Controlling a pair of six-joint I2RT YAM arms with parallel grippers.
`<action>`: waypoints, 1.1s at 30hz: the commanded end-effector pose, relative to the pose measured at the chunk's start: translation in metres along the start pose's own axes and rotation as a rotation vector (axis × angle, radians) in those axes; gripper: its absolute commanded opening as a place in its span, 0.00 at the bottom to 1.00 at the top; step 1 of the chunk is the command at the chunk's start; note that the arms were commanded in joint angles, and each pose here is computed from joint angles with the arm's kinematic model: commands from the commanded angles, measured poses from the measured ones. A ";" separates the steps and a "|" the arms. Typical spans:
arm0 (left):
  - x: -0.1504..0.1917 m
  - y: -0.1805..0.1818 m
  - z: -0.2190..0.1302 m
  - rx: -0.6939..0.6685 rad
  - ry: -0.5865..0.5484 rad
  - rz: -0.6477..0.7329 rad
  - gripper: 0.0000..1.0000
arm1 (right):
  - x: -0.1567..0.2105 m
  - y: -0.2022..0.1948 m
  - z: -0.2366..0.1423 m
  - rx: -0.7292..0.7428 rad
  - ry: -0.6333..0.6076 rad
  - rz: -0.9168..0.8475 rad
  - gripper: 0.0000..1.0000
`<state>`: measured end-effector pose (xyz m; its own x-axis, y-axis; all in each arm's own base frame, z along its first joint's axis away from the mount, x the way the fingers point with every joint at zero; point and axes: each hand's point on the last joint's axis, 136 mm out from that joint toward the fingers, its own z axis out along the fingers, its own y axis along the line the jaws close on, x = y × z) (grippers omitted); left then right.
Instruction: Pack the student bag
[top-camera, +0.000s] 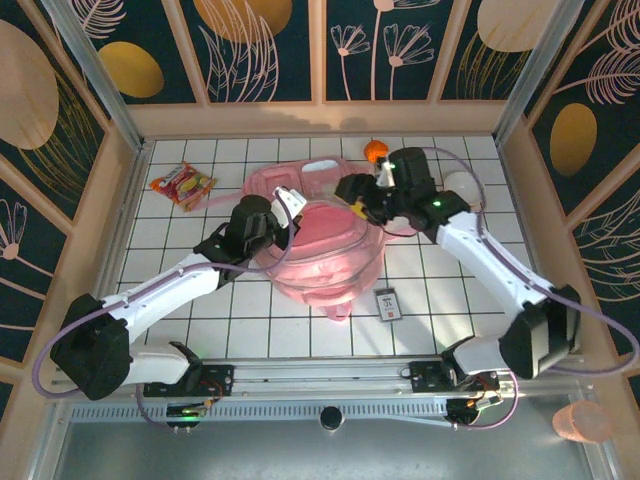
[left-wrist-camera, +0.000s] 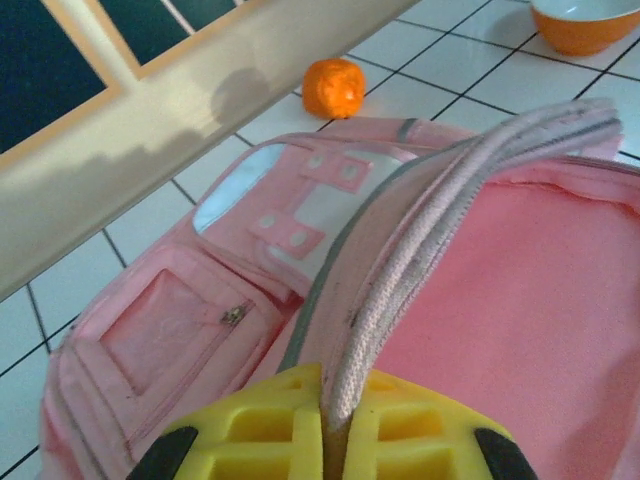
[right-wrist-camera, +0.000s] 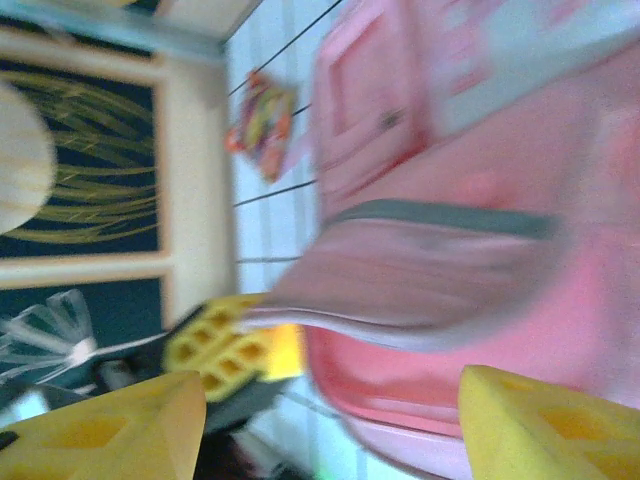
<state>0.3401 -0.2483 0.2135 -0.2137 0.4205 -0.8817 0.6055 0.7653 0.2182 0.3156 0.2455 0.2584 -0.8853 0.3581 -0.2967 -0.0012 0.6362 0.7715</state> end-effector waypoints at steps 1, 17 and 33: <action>-0.032 0.029 -0.021 -0.121 -0.046 -0.099 0.00 | 0.027 -0.092 -0.034 0.412 0.035 -0.040 0.68; -0.045 0.045 -0.026 -0.170 -0.121 -0.259 0.00 | 0.164 -0.213 -0.022 0.677 0.453 -0.176 0.99; -0.045 0.042 -0.026 -0.151 -0.129 -0.287 0.00 | 0.161 -0.257 0.007 0.811 0.509 -0.248 0.85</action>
<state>0.3449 -0.2260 0.2243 -0.3513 0.2526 -0.9015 0.4606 0.8849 0.0685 0.1737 0.1529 0.0189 -0.9982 -0.0528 0.0285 -0.0503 0.9954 0.0811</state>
